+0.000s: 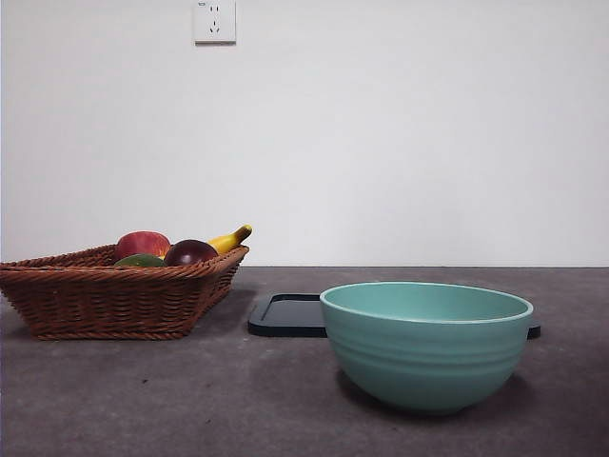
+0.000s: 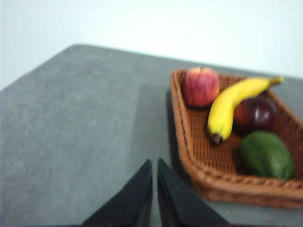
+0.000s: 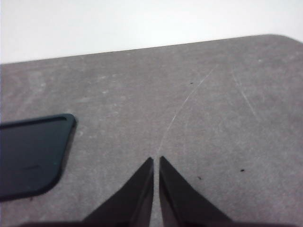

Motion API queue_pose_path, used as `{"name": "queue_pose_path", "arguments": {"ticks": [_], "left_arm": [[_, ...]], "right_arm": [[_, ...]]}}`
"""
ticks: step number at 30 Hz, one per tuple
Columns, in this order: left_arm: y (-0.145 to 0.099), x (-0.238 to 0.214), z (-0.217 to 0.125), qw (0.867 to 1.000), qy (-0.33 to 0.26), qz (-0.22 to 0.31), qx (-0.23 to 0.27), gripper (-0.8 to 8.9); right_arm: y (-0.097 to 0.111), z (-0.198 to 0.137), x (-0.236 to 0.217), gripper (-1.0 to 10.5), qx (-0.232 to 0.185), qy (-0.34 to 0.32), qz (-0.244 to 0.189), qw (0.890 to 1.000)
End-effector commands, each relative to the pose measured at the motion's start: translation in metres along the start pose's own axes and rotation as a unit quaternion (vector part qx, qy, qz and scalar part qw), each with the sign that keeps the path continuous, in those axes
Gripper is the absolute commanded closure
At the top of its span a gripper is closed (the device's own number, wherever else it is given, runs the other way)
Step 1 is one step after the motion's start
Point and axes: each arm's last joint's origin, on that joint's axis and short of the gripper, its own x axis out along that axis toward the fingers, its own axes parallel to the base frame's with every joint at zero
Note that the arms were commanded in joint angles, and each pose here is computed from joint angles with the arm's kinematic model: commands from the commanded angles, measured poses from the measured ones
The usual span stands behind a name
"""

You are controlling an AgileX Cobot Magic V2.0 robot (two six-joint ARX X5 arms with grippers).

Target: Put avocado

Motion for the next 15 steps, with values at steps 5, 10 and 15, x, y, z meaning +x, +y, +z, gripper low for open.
{"name": "queue_pose_path", "arguments": {"ticks": [5,10,15], "left_arm": [[-0.005,-0.009,0.045,0.996,-0.074,0.010,-0.044,7.97],[-0.012,-0.010,0.089,0.995,-0.088,0.005,-0.052,7.97],[-0.022,-0.001,0.146,0.996,-0.065,-0.030,-0.050,7.97]], "right_arm": [[0.006,0.042,-0.013,9.4,0.078,-0.059,0.012,0.995],[0.013,0.082,-0.019,9.4,0.093,-0.073,0.023,0.993],[0.023,0.132,-0.016,9.4,0.090,-0.042,0.061,0.993]]}}
